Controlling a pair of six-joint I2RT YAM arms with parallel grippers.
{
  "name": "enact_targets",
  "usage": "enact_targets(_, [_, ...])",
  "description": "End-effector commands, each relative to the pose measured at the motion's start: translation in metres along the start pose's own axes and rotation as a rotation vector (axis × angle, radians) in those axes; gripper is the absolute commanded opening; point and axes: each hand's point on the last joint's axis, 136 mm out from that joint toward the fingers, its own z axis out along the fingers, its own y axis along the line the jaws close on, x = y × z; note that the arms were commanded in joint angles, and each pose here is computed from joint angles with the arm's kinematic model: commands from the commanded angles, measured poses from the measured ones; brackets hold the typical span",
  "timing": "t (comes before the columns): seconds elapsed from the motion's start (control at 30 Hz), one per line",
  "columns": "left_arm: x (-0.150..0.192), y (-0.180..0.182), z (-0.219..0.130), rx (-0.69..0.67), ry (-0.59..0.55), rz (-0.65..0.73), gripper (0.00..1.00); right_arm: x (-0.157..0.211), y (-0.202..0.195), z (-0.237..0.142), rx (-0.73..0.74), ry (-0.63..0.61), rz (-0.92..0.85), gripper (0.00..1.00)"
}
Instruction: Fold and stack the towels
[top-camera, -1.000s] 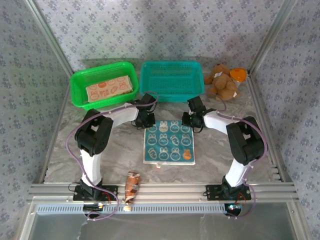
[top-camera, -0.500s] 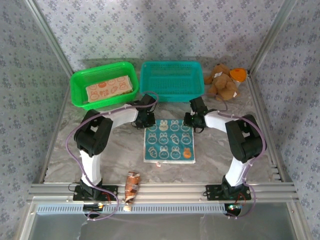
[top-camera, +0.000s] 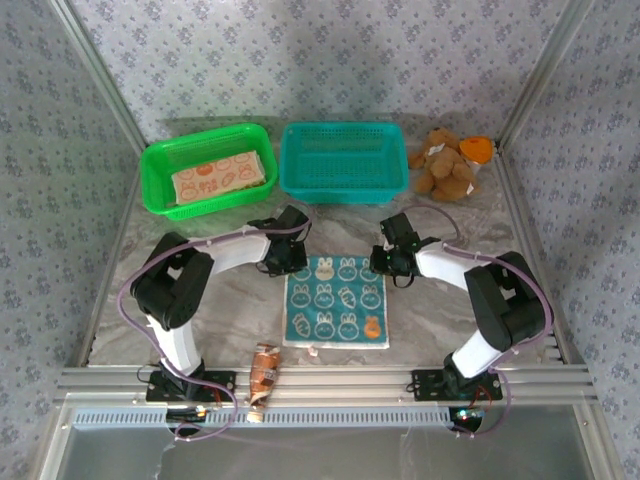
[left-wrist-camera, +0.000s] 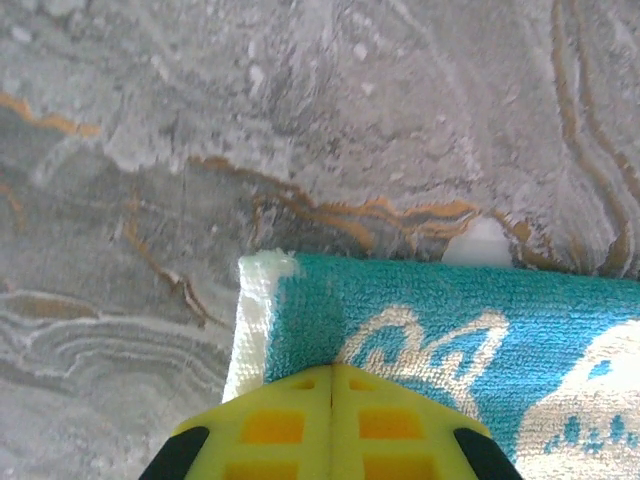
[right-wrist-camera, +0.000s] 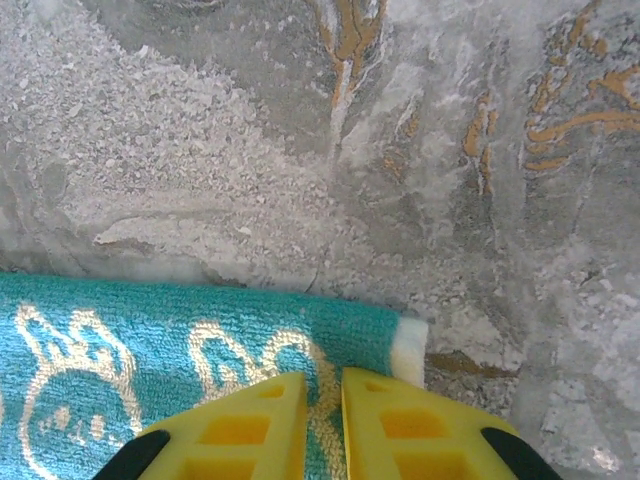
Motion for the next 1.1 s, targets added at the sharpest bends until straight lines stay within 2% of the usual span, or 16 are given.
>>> enact_targets(0.0, [0.008,0.014,-0.011,-0.060,0.038,-0.014,0.01,-0.006,0.002,-0.009,0.012,0.013,-0.030,0.20])
enact_targets(0.13, [-0.011,0.007,-0.026,-0.048,0.007,-0.010,0.08,-0.027,0.016,-0.022,-0.013,-0.021,-0.052,0.25])
enact_targets(0.2, [-0.020,0.007,-0.031,-0.051,-0.010,-0.008,0.14,-0.034,0.018,-0.029,-0.009,-0.040,-0.049,0.31])
enact_targets(0.37, [-0.033,0.011,-0.030,-0.056,-0.019,-0.007,0.24,-0.036,0.013,-0.025,0.010,-0.025,-0.016,0.32])
enact_targets(0.6, [-0.032,0.019,-0.014,-0.100,0.010,0.011,0.29,-0.040,0.007,-0.012,0.036,-0.012,0.021,0.39])
enact_targets(1.07, [-0.022,0.019,0.011,-0.095,0.060,0.005,0.32,-0.025,-0.003,0.013,0.071,0.048,0.051,0.39])
